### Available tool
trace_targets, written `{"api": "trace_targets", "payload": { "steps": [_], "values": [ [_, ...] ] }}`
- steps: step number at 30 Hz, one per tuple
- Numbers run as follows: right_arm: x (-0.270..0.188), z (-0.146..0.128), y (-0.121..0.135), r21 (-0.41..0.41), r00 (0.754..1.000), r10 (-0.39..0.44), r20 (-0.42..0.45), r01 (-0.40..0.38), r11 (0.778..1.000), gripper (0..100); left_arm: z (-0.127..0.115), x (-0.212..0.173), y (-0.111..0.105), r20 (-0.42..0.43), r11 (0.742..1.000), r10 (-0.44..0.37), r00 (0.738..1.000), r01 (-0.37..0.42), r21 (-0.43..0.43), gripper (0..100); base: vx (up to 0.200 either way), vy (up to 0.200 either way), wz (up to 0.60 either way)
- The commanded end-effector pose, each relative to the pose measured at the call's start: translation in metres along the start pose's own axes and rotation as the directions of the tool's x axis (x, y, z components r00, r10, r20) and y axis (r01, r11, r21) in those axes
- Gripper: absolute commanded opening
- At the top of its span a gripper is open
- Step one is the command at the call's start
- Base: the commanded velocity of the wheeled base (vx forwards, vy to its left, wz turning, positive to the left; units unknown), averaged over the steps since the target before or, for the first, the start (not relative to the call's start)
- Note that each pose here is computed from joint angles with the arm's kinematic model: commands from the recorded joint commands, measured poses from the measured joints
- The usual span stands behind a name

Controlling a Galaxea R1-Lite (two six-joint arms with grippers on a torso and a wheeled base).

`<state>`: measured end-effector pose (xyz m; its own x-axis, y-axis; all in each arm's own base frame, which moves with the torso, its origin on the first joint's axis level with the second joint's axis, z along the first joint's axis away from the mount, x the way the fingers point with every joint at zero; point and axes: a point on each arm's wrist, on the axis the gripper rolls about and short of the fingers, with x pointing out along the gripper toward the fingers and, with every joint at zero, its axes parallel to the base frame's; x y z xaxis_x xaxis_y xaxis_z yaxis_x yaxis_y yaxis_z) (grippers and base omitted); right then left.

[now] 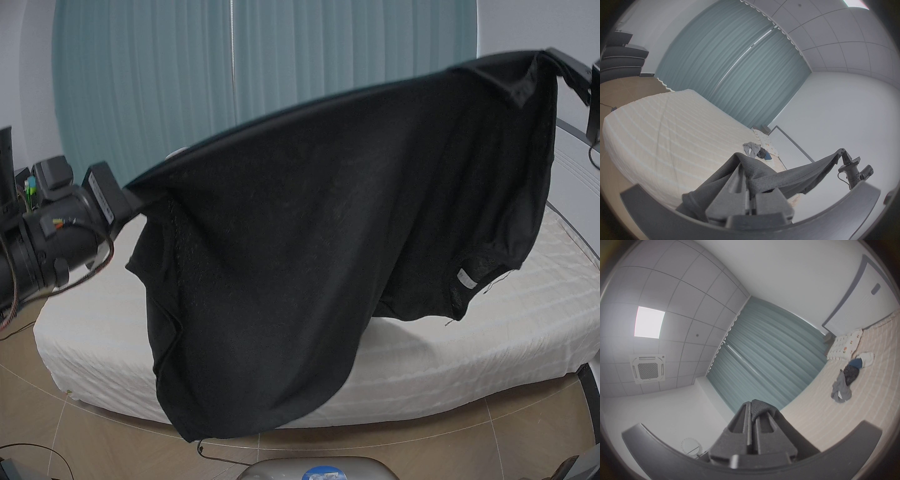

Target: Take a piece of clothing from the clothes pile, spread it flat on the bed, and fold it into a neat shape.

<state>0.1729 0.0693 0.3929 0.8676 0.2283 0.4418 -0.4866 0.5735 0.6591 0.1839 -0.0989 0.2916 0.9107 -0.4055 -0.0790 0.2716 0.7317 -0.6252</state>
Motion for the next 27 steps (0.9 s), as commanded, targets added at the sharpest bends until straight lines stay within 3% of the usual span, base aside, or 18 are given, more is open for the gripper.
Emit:
{"api": "trace_targets", "payload": {
  "steps": [1,7,13,27],
  "values": [
    [0.09,-0.03,-0.05,-0.057,0.989,-0.148,-0.016,0.146,0.988,0,0.015,0.067,-0.001,-0.026,0.996,0.093,0.995,-0.092,0.002,0,0.0,0.0,0.0],
    [0.115,-0.055,-0.076,-0.067,0.977,-0.211,-0.032,0.208,0.976,0,0.008,0.107,0.023,-0.055,0.985,0.173,0.983,-0.174,0.002,0,0.167,0.0,0.0],
    [0.129,-0.072,-0.098,-0.072,0.974,-0.223,-0.031,0.22,0.973,0,-0.005,0.136,0.047,-0.099,0.971,0.236,0.967,-0.238,0.0,0,0.2,0.0,0.0],
    [0.143,-0.106,-0.142,-0.098,0.948,-0.303,-0.093,0.294,0.951,0,-0.029,0.19,0.08,-0.141,0.953,0.302,0.943,-0.304,0.007,0,0.2,0.0,0.0]
  ]
}}
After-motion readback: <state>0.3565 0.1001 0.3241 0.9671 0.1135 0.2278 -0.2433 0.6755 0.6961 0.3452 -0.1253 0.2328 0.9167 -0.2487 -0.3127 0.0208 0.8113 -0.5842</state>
